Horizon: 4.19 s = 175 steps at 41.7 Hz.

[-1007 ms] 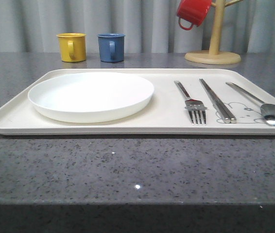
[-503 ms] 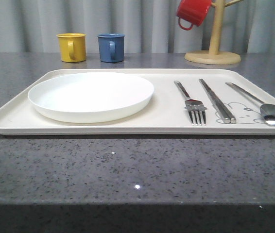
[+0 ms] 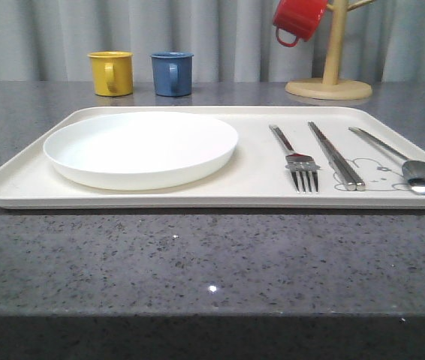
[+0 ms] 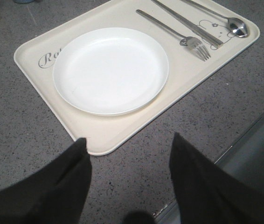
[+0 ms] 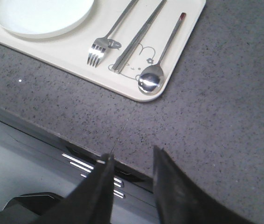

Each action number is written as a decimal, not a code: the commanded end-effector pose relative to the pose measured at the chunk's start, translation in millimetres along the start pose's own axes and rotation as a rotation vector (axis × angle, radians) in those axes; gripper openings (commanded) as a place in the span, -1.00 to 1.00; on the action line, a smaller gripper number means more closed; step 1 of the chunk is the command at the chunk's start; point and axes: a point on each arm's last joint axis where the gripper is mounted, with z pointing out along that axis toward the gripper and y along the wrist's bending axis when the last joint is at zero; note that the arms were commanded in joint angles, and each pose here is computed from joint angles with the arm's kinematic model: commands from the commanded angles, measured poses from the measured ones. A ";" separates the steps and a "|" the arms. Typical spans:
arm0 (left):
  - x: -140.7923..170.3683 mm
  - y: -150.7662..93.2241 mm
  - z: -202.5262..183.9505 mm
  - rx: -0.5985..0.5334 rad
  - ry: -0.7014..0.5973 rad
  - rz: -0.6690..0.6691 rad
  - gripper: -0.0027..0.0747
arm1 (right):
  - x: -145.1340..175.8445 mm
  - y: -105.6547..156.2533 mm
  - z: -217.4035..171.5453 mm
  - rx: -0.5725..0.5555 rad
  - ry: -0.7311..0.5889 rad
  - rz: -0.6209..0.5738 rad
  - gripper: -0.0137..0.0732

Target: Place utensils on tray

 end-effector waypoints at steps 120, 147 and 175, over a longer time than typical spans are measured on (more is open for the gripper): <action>164.6 18.1 37.8 -0.584 -0.668 -0.221 -0.98 | -13.4 0.1 -2.9 -0.001 -0.111 0.041 -0.84; 164.6 18.1 37.8 -0.584 -0.668 -0.221 -0.98 | 85.7 -34.7 85.1 0.385 -0.665 0.073 -0.84; 164.6 18.1 37.9 -0.584 -0.666 -0.221 -0.98 | 121.7 -40.6 114.9 0.414 -0.714 0.082 -0.84</action>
